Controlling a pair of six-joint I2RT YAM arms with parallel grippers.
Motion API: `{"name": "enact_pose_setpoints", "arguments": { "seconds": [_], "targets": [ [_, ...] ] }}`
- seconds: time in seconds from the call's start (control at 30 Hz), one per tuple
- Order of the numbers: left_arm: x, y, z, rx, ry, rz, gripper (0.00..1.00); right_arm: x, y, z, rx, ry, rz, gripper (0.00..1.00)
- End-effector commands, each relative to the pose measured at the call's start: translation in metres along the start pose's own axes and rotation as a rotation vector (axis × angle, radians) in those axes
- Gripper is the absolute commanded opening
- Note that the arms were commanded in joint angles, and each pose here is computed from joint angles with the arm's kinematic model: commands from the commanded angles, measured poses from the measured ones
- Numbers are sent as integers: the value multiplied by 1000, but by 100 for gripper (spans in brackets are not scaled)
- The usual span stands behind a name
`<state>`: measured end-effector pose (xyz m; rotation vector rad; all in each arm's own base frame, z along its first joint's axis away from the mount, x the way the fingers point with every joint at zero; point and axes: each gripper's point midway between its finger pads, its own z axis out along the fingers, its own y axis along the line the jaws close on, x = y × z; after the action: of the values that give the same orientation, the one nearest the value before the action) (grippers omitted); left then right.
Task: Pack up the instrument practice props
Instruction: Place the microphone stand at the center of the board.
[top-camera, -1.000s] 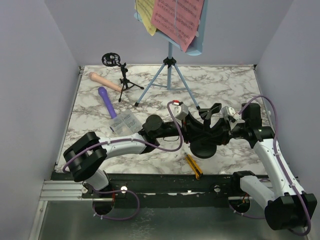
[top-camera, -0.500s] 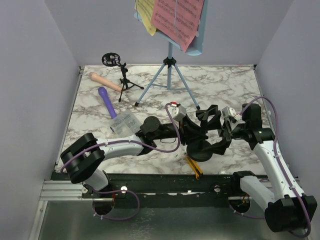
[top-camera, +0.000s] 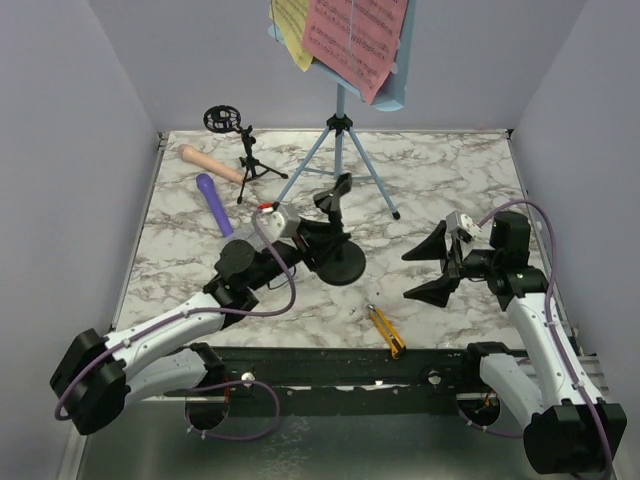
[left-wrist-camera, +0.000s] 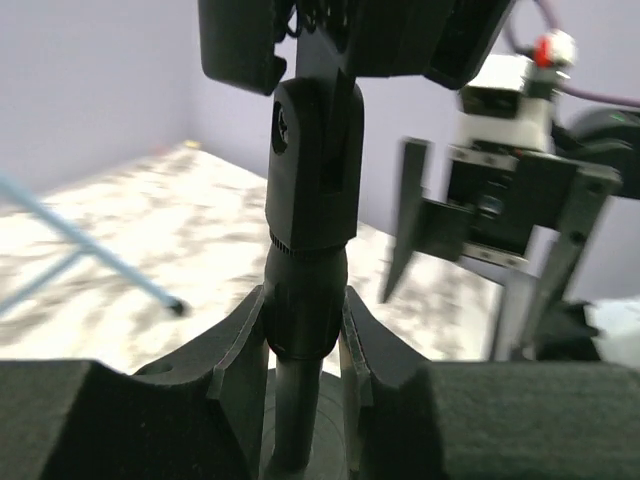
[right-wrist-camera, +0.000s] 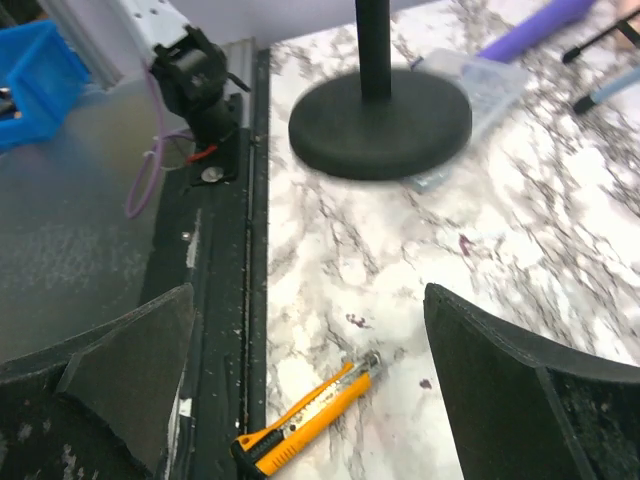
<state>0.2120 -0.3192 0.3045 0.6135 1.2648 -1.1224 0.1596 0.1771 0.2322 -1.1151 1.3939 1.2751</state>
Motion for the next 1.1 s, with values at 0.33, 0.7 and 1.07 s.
{"name": "enact_pose_setpoints", "arguments": {
  "seconds": [0.33, 0.7, 1.07],
  "targets": [
    [-87, 158, -111, -794, -163, 408, 0, 16, -66, -20, 393, 87, 19, 99],
    [-105, 223, -157, -1024, -209, 401, 0, 16, -72, -26, 454, 99, -16, 99],
    [-118, 271, -207, -1182, -245, 424, 0, 17, -73, -27, 469, 105, -32, 99]
  ]
}}
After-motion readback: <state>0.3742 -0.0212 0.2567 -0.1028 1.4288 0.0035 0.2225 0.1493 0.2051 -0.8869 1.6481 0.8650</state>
